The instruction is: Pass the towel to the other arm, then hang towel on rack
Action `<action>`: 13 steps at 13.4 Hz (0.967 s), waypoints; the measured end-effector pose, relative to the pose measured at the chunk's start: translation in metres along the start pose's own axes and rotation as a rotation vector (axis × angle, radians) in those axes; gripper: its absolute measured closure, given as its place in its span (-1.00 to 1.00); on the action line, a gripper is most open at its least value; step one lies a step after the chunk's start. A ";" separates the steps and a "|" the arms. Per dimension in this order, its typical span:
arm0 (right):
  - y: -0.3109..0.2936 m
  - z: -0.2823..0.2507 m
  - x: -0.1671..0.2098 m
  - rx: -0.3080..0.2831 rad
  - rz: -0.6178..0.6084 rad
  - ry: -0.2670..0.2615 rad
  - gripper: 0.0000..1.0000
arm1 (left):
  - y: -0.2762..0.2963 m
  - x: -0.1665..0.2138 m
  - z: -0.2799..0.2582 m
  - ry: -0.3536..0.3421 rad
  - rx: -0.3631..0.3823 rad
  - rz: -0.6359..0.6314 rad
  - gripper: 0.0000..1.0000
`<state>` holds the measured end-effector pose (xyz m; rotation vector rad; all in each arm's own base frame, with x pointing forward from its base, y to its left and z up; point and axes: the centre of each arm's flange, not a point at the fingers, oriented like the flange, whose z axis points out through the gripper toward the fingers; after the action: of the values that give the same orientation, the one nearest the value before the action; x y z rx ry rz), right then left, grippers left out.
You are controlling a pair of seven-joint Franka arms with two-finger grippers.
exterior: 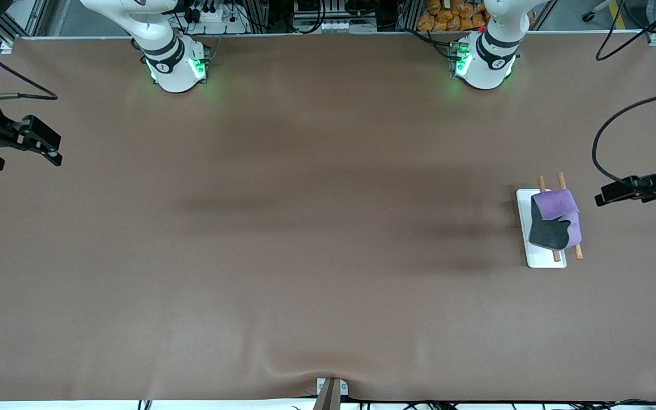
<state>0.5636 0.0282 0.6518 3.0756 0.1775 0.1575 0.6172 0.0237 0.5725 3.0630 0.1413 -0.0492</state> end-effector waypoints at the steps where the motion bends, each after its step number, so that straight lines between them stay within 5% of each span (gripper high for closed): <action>1: 0.000 0.000 0.001 0.000 0.000 0.000 -1.00 | 0.005 -0.005 -0.006 0.000 0.005 0.006 -1.00; 8: 0.001 0.000 0.001 0.000 0.001 -0.001 -1.00 | 0.056 -0.039 -0.047 0.045 0.074 0.061 -1.00; 13: 0.001 0.000 0.001 0.000 0.001 -0.003 -1.00 | 0.052 -0.051 -0.049 -0.008 0.090 0.050 -1.00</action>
<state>0.5648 0.0277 0.6521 3.0762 0.1758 0.1535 0.5727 -0.0293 0.6268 3.1544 0.0642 -0.0664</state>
